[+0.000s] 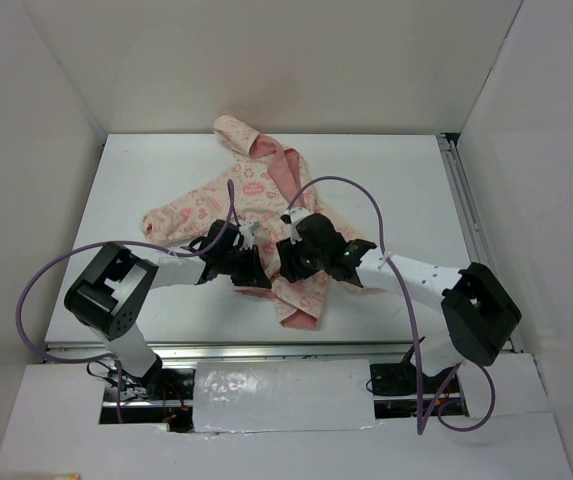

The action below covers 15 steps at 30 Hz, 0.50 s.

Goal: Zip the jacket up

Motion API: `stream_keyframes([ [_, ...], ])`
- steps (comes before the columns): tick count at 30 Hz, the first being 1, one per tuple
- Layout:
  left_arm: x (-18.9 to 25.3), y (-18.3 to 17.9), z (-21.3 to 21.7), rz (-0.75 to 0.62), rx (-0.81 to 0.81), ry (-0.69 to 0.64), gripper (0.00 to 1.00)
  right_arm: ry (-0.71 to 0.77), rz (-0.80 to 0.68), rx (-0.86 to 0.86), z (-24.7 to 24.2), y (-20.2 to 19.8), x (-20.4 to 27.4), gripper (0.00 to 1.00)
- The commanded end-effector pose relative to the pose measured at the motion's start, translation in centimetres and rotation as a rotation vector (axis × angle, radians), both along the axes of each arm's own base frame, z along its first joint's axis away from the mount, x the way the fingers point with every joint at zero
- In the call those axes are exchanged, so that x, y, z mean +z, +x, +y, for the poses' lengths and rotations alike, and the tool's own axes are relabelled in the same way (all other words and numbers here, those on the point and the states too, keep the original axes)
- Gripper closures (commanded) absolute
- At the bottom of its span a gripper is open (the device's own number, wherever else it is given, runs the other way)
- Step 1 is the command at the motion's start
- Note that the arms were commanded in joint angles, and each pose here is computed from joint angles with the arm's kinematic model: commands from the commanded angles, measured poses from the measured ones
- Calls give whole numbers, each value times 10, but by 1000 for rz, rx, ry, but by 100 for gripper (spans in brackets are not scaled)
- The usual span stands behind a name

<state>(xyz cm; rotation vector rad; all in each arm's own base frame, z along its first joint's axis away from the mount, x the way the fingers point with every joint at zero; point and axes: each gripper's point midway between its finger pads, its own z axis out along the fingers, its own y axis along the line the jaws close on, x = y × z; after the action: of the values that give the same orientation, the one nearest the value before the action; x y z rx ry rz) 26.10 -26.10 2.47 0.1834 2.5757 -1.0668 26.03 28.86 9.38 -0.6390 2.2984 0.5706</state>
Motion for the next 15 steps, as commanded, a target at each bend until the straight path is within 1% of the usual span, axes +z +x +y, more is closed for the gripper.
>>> stream_keyframes([
  [1, 5, 9, -4, -60, -21, -21, 100, 10, -31, -1, -5, -6, 24, 42],
  [3, 5, 8, -4, -59, -22, -26, 100, 59, -63, 2, -2, -5, 37, 42],
  [7, 3, 7, -3, -56, -24, -21, 100, 159, -66, 120, 28, -8, 57, 41],
  [8, 3, 8, -3, -55, -21, -16, 100, 144, -59, 137, 34, -6, 51, 41],
  [9, 3, 7, -2, -57, -23, -15, 100, 149, -65, 151, 40, -3, 55, 41],
  [10, 4, 7, -2, -62, -24, -17, 100, 128, -47, 162, 43, 0, 43, 41],
  [13, 7, 6, -2, -75, -29, -26, 100, 100, -13, 157, 48, 8, 25, 41],
  [15, 9, 6, -3, -78, -32, -35, 100, 98, 8, 138, 43, 15, 16, 42],
])
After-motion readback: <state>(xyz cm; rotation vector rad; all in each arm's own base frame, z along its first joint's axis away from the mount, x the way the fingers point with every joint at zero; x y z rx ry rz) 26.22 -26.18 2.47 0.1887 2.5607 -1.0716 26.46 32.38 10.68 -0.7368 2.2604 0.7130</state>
